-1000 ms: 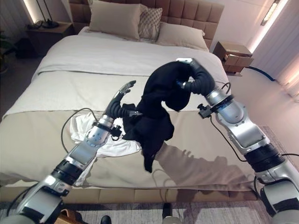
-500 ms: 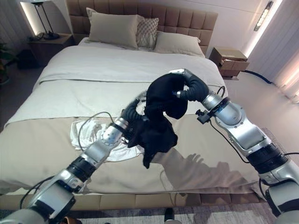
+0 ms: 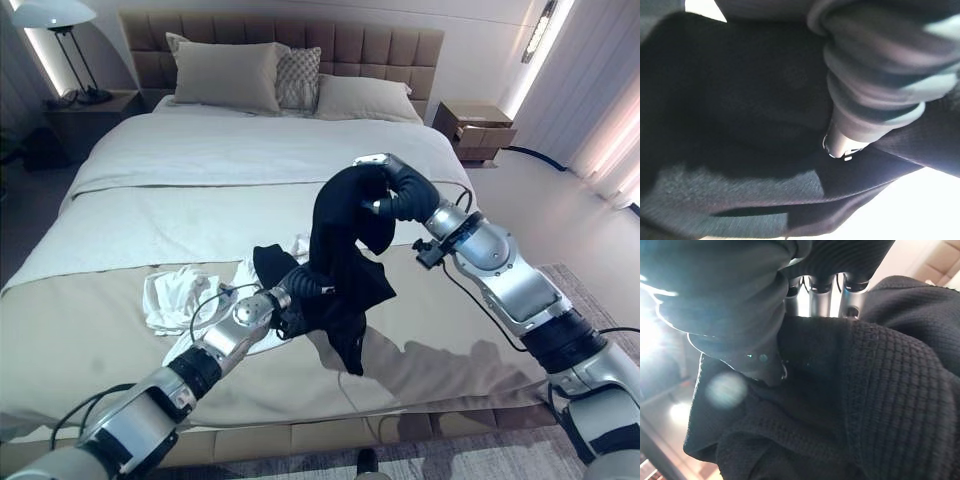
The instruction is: Pick up clothes into the bucket
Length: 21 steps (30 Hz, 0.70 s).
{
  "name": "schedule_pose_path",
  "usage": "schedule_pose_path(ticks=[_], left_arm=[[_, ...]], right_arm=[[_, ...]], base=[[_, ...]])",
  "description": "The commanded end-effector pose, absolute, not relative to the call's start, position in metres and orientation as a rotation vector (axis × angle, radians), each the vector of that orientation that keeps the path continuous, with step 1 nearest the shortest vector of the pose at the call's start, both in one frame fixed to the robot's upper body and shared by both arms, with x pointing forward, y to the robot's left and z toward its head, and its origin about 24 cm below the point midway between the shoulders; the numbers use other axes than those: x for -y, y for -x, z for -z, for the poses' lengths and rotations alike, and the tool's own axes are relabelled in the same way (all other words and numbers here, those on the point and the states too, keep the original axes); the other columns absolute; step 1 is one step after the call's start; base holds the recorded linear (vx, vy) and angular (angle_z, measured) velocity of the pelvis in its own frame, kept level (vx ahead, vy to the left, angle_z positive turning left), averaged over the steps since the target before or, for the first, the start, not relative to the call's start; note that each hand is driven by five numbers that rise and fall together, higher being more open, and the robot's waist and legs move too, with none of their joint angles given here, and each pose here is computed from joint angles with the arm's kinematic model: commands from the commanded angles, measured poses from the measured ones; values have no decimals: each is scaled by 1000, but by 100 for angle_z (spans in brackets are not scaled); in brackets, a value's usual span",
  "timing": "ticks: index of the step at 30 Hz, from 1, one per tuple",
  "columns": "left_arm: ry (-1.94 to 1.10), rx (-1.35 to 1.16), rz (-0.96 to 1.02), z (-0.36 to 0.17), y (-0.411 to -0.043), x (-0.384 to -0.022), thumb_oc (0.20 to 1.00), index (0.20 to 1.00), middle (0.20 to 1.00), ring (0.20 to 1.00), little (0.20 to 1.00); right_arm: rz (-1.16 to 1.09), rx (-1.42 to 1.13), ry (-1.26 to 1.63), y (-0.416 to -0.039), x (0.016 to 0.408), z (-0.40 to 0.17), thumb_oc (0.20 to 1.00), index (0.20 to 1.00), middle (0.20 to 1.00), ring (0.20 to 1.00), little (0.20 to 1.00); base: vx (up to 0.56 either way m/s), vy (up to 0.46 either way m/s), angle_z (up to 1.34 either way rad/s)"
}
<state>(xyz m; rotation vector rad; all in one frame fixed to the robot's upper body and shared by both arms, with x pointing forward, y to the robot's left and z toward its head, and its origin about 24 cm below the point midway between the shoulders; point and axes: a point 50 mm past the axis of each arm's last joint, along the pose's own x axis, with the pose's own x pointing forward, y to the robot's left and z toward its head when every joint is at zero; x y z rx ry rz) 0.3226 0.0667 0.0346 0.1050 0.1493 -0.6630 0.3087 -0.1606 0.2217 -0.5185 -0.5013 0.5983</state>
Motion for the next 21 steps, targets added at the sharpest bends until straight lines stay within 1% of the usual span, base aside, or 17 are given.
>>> schedule_pose_path(ticks=[1, 4, 7, 8, 10, 11, 13, 14, 15, 16, 20, 21], left_arm=[[-90, -114, 664, -40, -325, -69, 200, 200, 200, 200, 200], [-82, -81, 629, -44, -325, -82, 200, 200, 200, 200, 200], [-98, -27, 575, -52, -324, -101, 200, 200, 200, 200, 200], [-103, -11, 552, -54, -322, -110, 200, 200, 200, 200, 200], [-97, 46, 467, -64, -316, -138, 200, 200, 200, 200, 200], [-99, 44, 468, -63, -316, -139, 200, 200, 200, 200, 200], [-104, 91, 432, -73, -311, -155, 200, 200, 200, 200, 200], [-110, 121, 393, -80, -308, -167, 200, 200, 200, 200, 200], [-112, 118, 393, -80, -308, -168, 200, 200, 200, 200, 200], [-119, 173, 319, -92, -301, -192, 200, 200, 200, 200, 200], [-159, 301, 196, -123, -288, -230, 200, 200, 200, 200, 200], [-166, 325, 187, -129, -286, -235, 200, 200, 200, 200, 200]], right_arm=[[-567, 805, 380, -303, 147, -285, 200, 200, 200, 200, 200], [-532, 793, 375, -302, 157, -281, 200, 200, 200, 200, 200], [-485, 774, 372, -300, 170, -275, 200, 200, 200, 200, 200], [-461, 766, 370, -299, 177, -272, 200, 200, 200, 200, 200], [-369, 732, 349, -296, 199, -261, 200, 200, 200, 200, 200], [-368, 731, 347, -296, 199, -260, 200, 200, 200, 200, 200], [-307, 706, 327, -295, 212, -252, 200, 200, 200, 200, 200], [-259, 684, 324, -295, 222, -245, 432, 432, 432, 432, 432], [-259, 683, 323, -294, 222, -245, 511, 511, 511, 511, 511], [-189, 637, 369, -291, 235, -231, 1000, 1000, 1000, 1000, 1000], [-93, 502, 368, -289, 259, -197, 1000, 1000, 1000, 1000, 1000], [-89, 479, 377, -289, 260, -192, 1000, 1000, 1000, 1000, 1000]], base=[[0, 0, 0], [0, 0, 0], [0, 0, 0], [0, 0, 0], [-11, -7, 5], [0, -5, 7], [0, -6, 7], [-1, -6, 5], [9, -9, 4], [17, -7, 4], [9, -3, 3], [2, -4, 5]])
